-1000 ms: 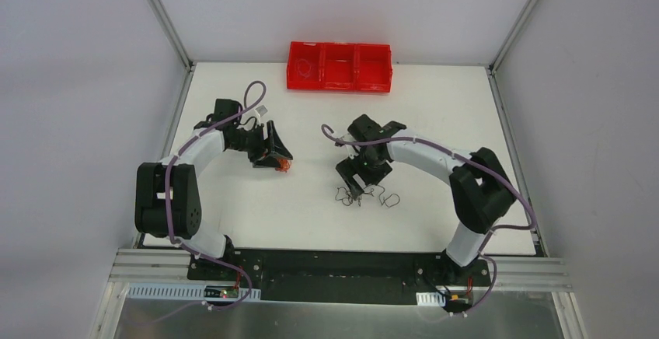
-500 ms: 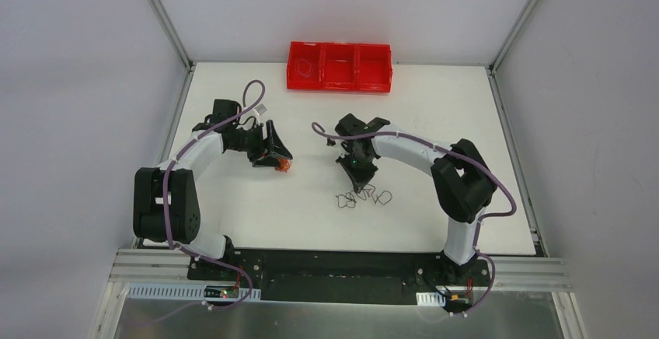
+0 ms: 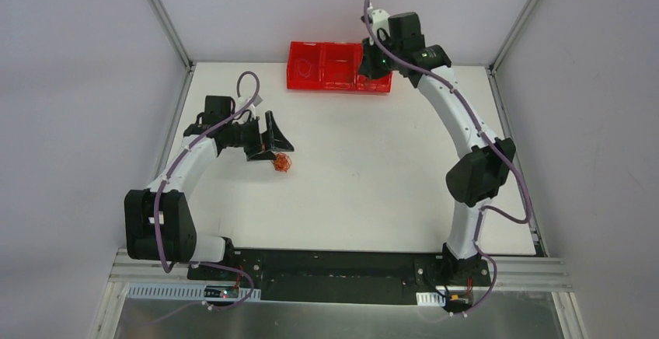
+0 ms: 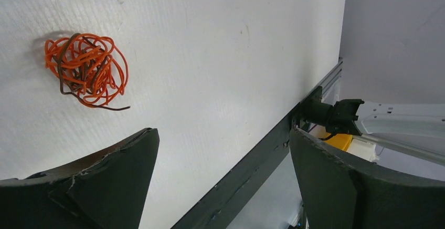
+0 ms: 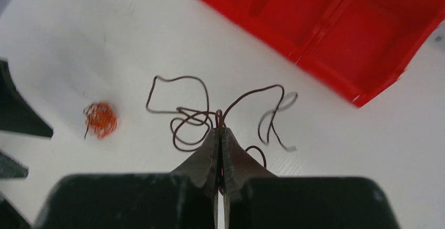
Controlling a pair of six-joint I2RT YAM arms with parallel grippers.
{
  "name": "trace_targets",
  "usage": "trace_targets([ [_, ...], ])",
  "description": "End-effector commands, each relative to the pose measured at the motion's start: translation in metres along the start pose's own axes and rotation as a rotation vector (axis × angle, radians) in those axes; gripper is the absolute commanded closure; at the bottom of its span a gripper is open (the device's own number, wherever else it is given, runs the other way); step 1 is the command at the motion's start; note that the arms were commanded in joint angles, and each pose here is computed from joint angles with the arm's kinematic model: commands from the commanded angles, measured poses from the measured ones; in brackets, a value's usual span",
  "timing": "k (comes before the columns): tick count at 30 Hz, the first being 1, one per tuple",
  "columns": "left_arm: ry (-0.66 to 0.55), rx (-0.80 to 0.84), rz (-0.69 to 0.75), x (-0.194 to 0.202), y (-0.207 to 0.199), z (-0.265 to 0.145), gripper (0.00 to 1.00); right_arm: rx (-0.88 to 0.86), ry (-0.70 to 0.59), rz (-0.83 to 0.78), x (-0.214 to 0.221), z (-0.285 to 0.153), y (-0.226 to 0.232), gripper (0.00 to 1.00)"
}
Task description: Untangle the cables
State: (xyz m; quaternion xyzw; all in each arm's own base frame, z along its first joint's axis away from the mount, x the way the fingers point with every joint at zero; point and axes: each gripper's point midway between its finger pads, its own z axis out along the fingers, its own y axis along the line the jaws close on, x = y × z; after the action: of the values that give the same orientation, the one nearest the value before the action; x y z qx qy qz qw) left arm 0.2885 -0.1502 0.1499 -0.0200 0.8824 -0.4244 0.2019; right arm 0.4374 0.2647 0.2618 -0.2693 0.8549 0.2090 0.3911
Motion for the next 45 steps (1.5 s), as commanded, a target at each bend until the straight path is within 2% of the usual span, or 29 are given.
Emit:
trace_targets([
  [1,-0.081,0.004,0.107,-0.021,-0.016,-0.015,0.01,0.096,-0.209,0.024,-0.062,0.023,-0.049,1.0],
  [6,-0.088,-0.011,0.105,-0.022,-0.013,-0.016,0.01,0.205,-0.333,0.084,-0.095,0.05,-0.113,1.0],
  [16,-0.071,-0.032,0.069,-0.02,-0.001,-0.011,0.01,0.304,-0.548,0.247,-0.107,0.09,-0.206,1.0],
  [20,-0.07,-0.034,0.061,-0.023,0.002,-0.01,0.01,0.279,-0.596,0.279,-0.105,0.103,-0.226,1.0],
  [27,-0.066,-0.049,0.037,-0.023,0.009,-0.008,0.01,0.25,-0.622,0.26,-0.102,0.121,-0.231,1.0],
  [28,-0.065,-0.049,0.033,-0.023,0.01,-0.007,0.01,0.25,-0.621,0.261,-0.1,0.123,-0.232,0.95],
  [31,-0.074,-0.06,0.035,-0.026,0.011,-0.008,0.01,0.241,-0.594,0.265,-0.094,0.125,-0.23,0.55],
  [32,-0.078,-0.064,0.042,-0.028,0.01,-0.009,0.01,0.231,-0.582,0.259,-0.092,0.123,-0.226,0.48],
  [36,-0.06,-0.16,0.067,-0.03,0.023,-0.015,0.01,0.179,-0.56,0.193,-0.1,0.092,-0.201,0.43],
  [39,-0.003,-0.24,0.016,-0.024,0.044,-0.014,0.01,0.148,-0.493,0.183,-0.091,0.069,-0.181,0.37],
  [42,0.033,-0.244,-0.037,-0.017,0.058,-0.009,0.05,0.041,-0.359,0.182,-0.069,0.043,-0.144,0.28],
  [45,0.076,-0.252,-0.061,-0.012,0.071,0.002,0.12,-0.12,-0.17,0.22,-0.03,0.015,-0.095,0.22],
])
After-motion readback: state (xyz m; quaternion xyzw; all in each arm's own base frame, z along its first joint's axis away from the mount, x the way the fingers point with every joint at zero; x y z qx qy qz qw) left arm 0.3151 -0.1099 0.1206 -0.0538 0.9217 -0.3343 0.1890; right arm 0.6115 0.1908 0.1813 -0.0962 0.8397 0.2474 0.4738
